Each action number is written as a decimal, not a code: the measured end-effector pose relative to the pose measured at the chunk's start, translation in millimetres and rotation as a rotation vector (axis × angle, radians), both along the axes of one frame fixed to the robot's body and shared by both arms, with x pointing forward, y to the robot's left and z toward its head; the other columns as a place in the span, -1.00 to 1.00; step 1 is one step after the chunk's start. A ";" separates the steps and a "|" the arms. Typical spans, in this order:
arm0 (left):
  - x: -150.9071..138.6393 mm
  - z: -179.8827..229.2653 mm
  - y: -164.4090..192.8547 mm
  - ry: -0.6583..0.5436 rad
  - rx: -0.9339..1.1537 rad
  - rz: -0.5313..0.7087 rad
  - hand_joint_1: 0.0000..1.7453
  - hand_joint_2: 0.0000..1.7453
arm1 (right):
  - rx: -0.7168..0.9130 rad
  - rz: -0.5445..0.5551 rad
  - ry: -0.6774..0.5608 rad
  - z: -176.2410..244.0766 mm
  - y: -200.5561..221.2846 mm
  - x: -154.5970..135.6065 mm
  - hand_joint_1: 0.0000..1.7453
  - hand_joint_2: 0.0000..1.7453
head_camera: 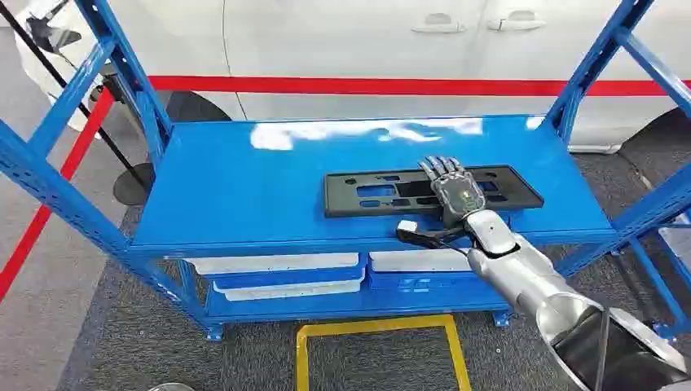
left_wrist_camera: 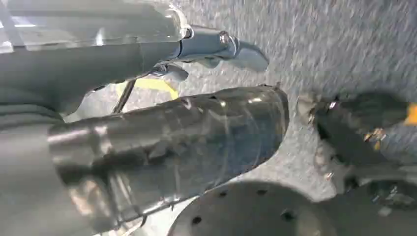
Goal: Take the parts from the cabinet and place them on the table.
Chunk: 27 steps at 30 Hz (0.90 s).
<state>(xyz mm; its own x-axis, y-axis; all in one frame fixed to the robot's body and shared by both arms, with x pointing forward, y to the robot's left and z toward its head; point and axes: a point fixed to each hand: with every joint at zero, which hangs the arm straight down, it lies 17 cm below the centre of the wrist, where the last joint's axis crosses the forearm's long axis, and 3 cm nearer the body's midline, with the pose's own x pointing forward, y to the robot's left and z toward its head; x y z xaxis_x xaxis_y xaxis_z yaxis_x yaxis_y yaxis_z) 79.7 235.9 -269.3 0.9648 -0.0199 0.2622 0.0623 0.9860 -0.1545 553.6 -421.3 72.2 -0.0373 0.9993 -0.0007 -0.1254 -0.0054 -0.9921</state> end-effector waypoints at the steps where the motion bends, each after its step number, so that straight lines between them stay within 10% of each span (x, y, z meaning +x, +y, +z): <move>1: 0.1 0.0 0.2 0.000 0.001 0.002 -1.00 -1.00 | 0.002 -0.002 0.004 -2.1 0.3 -0.7 0.98 1.00; 6: -0.7 -0.1 1.4 -0.003 0.001 0.009 -1.00 -1.00 | 0.010 -0.003 0.028 -15.7 2.1 -7.2 1.00 1.00; 7: -0.4 0.1 1.3 -0.005 -0.001 0.015 -1.00 1.00 | 0.011 -0.002 0.030 -17.0 2.1 -7.8 1.00 1.00; 17: 3.9 2.6 1.3 -0.037 -0.023 0.064 -1.00 1.00 | 0.028 -0.001 0.051 -27.9 1.1 -14.9 1.00 1.00; 18: 3.9 2.6 1.4 -0.037 -0.023 0.067 -1.00 -1.00 | 0.029 -0.002 0.050 -27.7 0.8 -14.9 1.00 1.00; 27: 5.1 3.0 1.9 -0.045 -0.025 0.081 -1.00 -1.00 | 0.029 -0.003 0.051 -28.6 -0.3 -16.1 1.00 1.00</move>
<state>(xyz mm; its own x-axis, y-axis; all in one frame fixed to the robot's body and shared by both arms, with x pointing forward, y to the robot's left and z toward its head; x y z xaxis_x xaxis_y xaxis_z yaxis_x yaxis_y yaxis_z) 84.8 237.8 -266.3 0.9503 0.0646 0.3045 -0.0098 0.9840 -0.1781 537.6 -421.7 43.6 -0.0334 0.9990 0.0304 -0.1760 0.0241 -0.9841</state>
